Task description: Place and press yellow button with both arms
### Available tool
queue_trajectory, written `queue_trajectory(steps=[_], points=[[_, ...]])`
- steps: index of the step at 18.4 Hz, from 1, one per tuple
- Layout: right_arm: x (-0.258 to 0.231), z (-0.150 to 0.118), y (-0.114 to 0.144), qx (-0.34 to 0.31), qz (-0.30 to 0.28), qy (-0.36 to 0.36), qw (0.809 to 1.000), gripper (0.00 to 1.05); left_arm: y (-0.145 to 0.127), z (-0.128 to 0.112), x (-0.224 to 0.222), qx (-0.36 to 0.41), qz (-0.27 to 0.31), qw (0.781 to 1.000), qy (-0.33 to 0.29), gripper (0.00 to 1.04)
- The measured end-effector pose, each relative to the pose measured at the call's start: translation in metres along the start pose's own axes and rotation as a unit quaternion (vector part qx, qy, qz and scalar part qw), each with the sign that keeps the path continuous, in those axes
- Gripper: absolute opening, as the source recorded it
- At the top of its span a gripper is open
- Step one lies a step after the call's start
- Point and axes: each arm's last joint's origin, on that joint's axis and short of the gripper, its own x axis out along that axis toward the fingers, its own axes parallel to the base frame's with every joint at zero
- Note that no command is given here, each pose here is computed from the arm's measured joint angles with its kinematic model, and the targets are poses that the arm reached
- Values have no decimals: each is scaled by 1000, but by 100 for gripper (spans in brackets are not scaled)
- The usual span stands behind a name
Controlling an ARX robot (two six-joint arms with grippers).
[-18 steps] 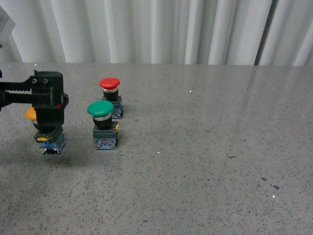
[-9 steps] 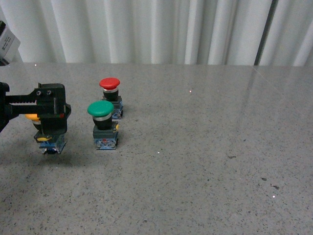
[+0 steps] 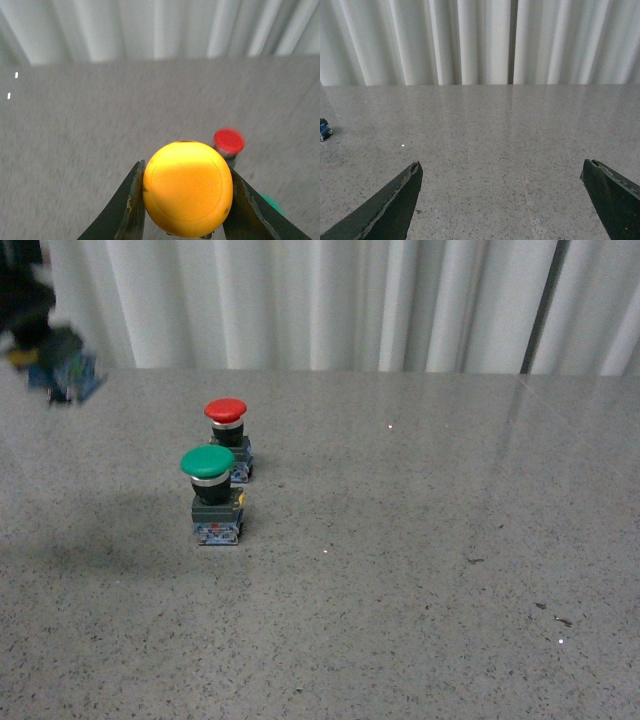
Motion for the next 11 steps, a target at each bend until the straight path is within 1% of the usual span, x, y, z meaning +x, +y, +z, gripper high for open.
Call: queue_trajectory(steps=[1,2,3,4,5,6,9,10,11], points=[[0,0,0,0,0,0,1000,98,-12,27,-2,0,-21,999,-35,34],[0,0,0,0,0,0,1000,98,-24,39,3,-2,-39,998,-44,34],[0,0,0,0,0,0,1000,98,-36,43,12,-5,-55,998,-38,34],[0,0,0,0,0,0,1000,98,-51,39,27,-11,-73,997,-15,34],[0,0,0,0,0,0,1000,98,-69,31,45,-17,-86,996,11,34],[0,0,0,0,0,0,1000,98,-83,25,55,-20,-91,995,27,34],[0,0,0,0,0,0,1000,98,-133,9,66,-21,-122,991,48,33],[0,0,0,0,0,0,1000,98,-148,1,68,-20,-128,990,56,33],[0,0,0,0,0,0,1000,98,-163,-15,72,-11,-119,990,71,33]])
